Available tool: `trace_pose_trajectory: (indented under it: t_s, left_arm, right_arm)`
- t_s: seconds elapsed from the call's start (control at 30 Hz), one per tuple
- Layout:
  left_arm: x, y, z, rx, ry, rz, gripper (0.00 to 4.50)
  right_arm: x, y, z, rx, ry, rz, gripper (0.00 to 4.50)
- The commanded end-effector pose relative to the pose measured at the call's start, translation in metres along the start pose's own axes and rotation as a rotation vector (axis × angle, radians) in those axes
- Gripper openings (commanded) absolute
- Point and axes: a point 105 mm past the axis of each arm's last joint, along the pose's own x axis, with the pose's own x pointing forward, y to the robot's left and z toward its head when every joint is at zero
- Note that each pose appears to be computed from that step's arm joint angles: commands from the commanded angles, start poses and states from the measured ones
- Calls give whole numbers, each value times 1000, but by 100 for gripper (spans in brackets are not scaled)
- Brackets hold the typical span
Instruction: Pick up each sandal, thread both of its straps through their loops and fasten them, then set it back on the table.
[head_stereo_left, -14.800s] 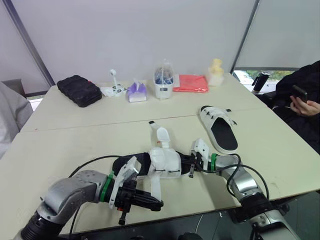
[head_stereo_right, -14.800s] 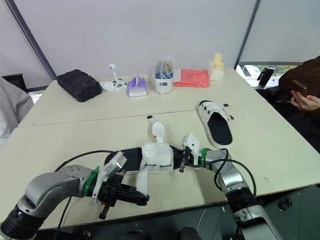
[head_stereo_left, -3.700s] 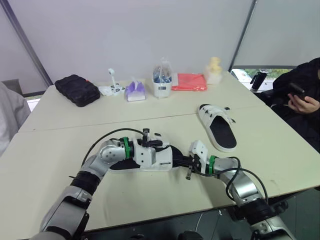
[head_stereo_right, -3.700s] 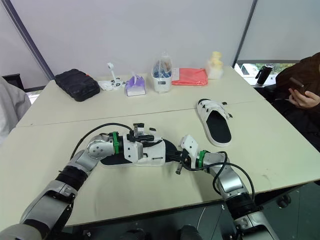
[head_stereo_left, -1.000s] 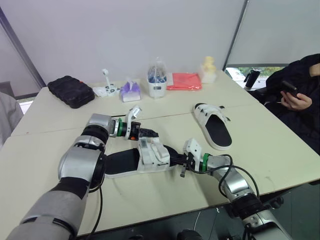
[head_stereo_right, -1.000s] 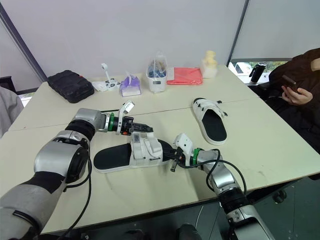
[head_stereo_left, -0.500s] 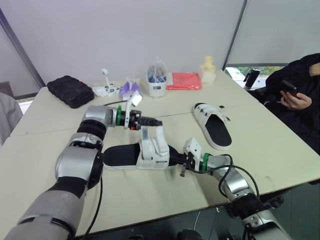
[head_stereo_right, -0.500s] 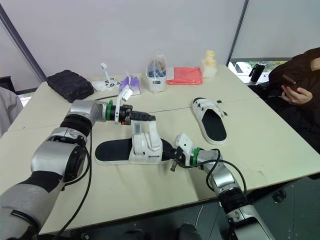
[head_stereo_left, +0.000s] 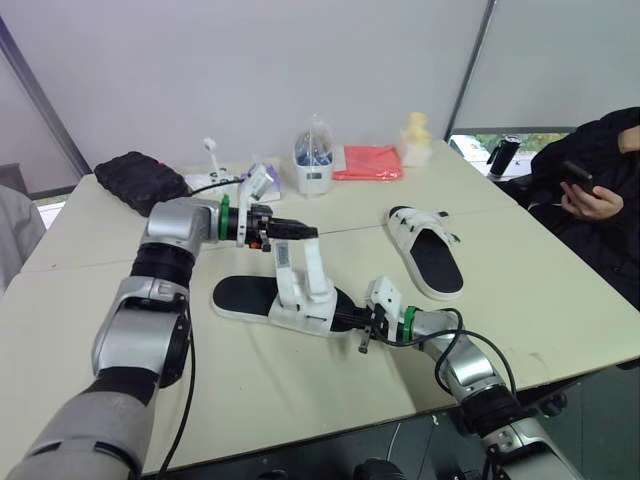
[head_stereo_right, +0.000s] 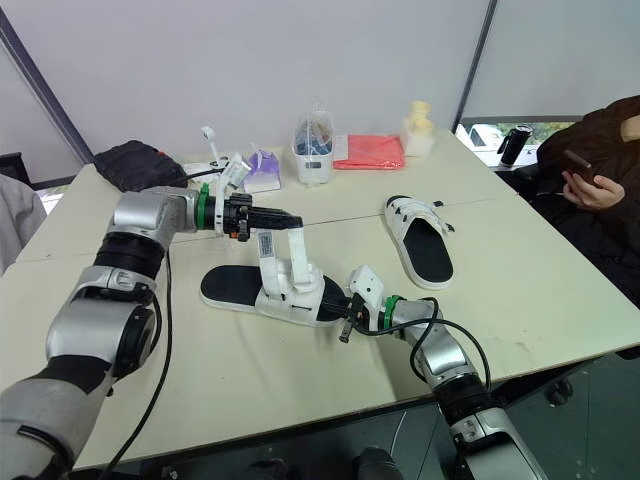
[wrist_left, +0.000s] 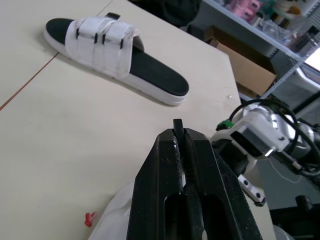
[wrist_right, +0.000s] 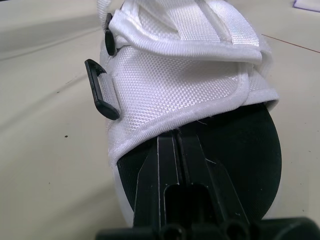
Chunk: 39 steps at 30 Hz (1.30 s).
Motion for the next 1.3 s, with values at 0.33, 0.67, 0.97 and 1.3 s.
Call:
trace_pose_trajectory:
  t_s: [0.33,0.67,0.97,1.3]
  left_arm:
    - [16,5,10,117,-57,21,148]
    - [8,35,24,110,-137,228,448]
    - [-27,45,-4,61,-22,249,448]
    - [-33,49,-55,-113,44,228,448]
  right_arm:
    - [1,9,-20,37,71,23,0]
    - [1,9,-20,33,70,23,0]
    - [2,9,-20,38,67,20,0]
    - [6,11,-19,29,67,34,0]
